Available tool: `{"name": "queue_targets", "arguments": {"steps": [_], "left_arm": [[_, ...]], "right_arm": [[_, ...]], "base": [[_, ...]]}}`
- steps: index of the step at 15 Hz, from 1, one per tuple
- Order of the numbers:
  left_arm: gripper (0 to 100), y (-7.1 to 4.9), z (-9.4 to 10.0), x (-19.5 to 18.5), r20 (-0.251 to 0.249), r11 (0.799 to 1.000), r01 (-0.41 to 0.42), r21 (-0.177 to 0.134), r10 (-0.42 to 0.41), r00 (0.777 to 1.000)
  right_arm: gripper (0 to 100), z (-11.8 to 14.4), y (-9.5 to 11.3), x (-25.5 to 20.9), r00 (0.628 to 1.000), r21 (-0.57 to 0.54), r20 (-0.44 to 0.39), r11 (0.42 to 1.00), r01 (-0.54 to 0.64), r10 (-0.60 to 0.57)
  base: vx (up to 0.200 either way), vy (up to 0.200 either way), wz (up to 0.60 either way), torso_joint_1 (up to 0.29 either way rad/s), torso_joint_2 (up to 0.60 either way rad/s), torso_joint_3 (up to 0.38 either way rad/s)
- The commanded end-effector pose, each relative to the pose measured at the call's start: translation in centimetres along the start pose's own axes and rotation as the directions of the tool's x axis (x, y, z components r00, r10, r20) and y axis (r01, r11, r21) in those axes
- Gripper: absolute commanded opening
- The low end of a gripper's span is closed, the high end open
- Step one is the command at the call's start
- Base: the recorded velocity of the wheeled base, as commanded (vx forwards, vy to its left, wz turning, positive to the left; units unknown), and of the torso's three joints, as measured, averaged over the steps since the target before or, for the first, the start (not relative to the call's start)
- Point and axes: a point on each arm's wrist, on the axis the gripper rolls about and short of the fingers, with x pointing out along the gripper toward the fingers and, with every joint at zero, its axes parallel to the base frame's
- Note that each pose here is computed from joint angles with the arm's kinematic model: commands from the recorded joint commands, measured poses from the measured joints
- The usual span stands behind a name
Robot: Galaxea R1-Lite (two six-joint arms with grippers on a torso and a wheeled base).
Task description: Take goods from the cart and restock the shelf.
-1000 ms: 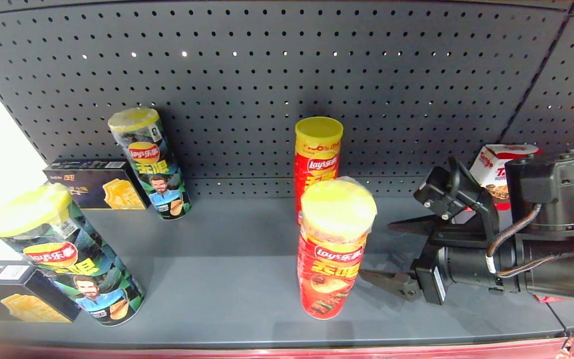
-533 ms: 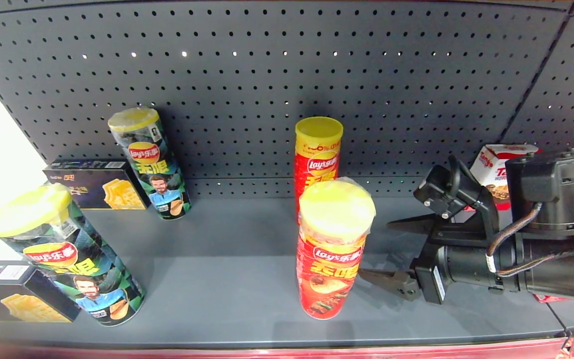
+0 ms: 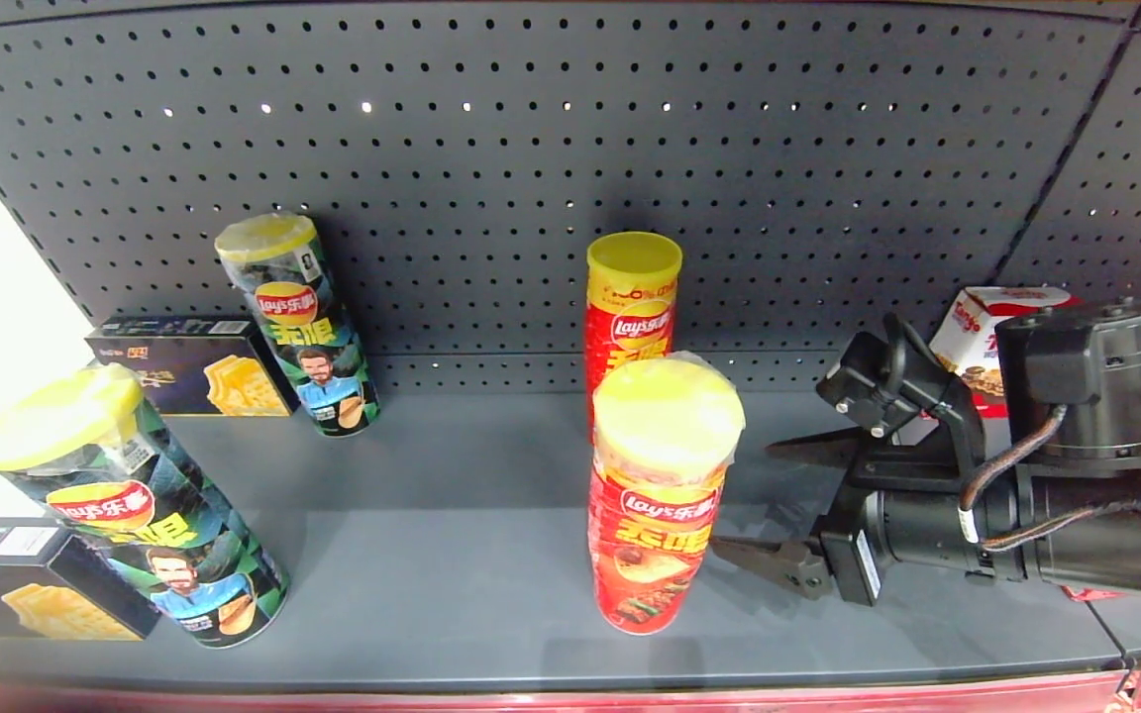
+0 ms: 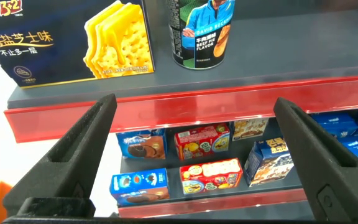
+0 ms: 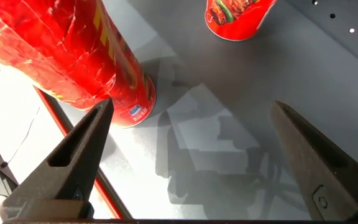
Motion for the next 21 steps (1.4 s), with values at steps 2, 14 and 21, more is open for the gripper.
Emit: {"name": "queue_targets", "arguments": {"steps": [2, 14, 21], "left_arm": [[100, 0.0, 0.0, 0.0, -0.001, 1.000, 0.000, 0.000, 0.000, 1.000], [100, 0.0, 0.0, 0.0, -0.003, 1.000, 0.003, 0.003, -0.003, 1.000], [100, 0.0, 0.0, 0.0, -0.001, 1.000, 0.002, 0.003, -0.002, 1.000]], "right_arm": [[100, -0.1, -0.1, -0.2, 1.000, 0.005, 0.001, 1.000, 0.009, -0.009], [100, -3.3, 0.3, -19.6, 0.708, 0.184, 0.307, 0.769, 0.612, -0.636], [100, -12.8, 7.1, -21.8, 0.622, 0.223, 0.283, 0.680, 0.698, -0.730]], "base": [[0.000, 0.000, 0.00, 0.000, 0.00, 0.000], [0.000, 0.000, 0.00, 0.000, 0.00, 0.000], [0.000, 0.000, 0.00, 0.000, 0.00, 0.000]]}}
